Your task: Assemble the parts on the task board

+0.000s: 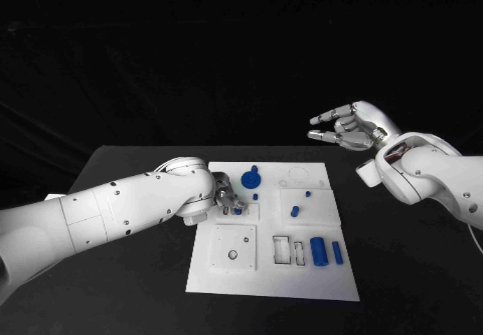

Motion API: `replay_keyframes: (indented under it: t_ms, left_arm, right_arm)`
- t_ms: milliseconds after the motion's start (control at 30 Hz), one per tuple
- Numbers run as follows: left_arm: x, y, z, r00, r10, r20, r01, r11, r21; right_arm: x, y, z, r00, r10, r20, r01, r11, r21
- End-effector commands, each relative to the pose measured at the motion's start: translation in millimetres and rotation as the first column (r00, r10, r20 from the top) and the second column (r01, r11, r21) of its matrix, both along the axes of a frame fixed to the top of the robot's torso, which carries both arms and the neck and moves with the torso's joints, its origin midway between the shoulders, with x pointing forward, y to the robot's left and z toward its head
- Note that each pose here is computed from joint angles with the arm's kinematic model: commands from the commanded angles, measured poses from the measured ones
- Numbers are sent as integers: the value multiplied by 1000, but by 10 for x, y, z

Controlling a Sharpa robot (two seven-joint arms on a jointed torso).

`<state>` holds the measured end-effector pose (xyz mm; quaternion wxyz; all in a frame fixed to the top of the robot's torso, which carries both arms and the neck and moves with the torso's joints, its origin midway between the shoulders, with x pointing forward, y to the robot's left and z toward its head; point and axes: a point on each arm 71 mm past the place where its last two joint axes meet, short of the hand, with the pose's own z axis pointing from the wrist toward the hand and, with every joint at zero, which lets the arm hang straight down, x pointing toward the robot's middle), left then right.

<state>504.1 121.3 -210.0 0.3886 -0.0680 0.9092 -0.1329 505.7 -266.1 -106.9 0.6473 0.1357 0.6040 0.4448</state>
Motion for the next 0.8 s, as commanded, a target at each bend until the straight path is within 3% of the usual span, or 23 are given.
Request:
replay_keyframes:
  t_ms: [33, 667, 800]
  left_arm:
    - [-14, 57, -46, 998, 50, -35, -48, 997, 57]
    - [-7, 89, -25, 998, 63, -23, -62, 998, 33]
    - [-11, 97, 20, 998, 64, -15, -64, 998, 12]
  right_arm:
    - [-3, 16, -11, 1000, 15, -6, -15, 1000, -6]
    - [-4, 15, -22, 1000, 16, -9, -16, 1000, -6]
    - [-3, 13, -26, 1000, 16, -11, -16, 1000, -6]
